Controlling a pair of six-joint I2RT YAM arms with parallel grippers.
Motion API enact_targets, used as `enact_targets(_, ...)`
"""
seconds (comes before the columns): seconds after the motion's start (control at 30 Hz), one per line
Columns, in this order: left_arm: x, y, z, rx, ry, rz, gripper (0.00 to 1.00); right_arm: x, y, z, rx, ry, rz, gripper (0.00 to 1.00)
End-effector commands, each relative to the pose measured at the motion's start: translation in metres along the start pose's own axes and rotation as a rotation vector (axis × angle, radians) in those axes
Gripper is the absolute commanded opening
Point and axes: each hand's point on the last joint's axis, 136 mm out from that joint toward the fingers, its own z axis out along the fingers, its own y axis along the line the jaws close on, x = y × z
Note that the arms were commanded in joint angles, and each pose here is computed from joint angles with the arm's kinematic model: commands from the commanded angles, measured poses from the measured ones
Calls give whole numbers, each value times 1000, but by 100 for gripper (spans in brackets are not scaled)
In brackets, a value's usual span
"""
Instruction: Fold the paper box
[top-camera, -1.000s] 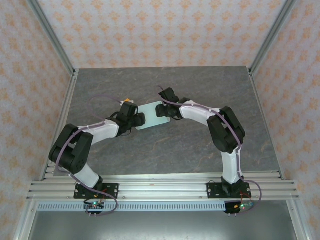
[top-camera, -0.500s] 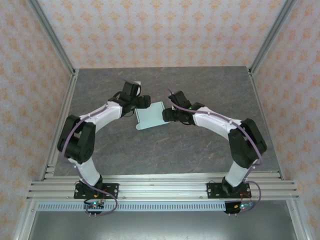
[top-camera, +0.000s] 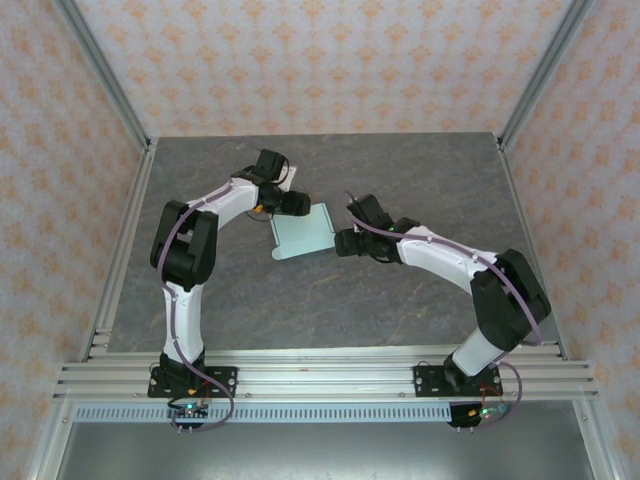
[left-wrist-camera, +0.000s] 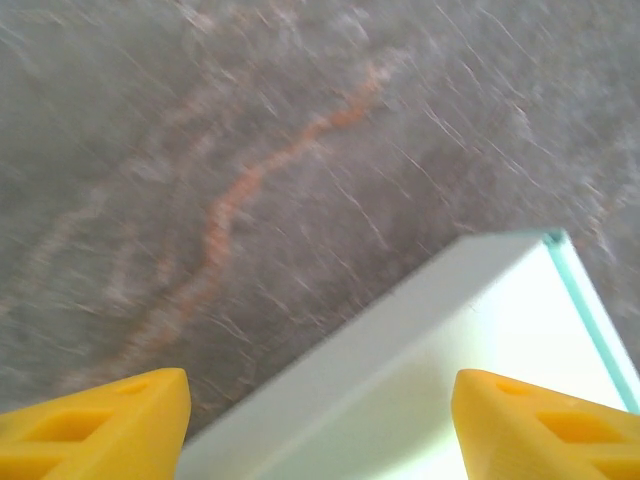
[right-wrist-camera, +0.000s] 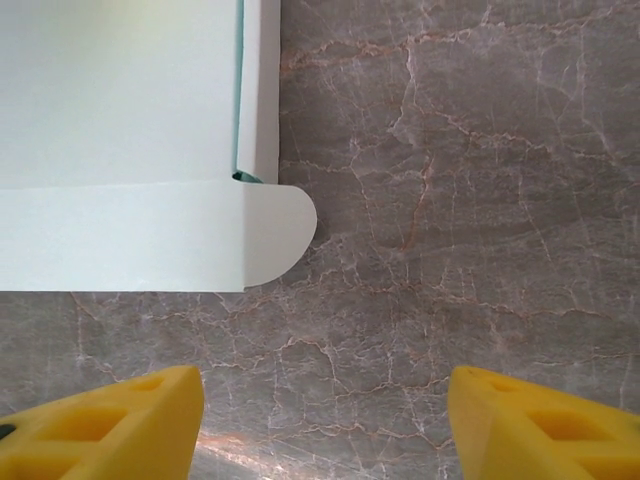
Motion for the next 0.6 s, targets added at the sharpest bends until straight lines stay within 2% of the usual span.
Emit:
enact_targets(0.0,11,-29,-22,147,-5,-49,70,3,-7,-8,25,0,4,66)
enact_targets(0.27,43,-50,-43,229,-23,-79,69,22,3,-11,-61,41,57,66)
enact_targets(0.43,44,-29,-37,114,-7,-73,70,19,23,-4,-211,34,170,67)
enact_targets(0.57,42,-25,-39,110,-14,-82,70,10,36,8,-348,14,329,65)
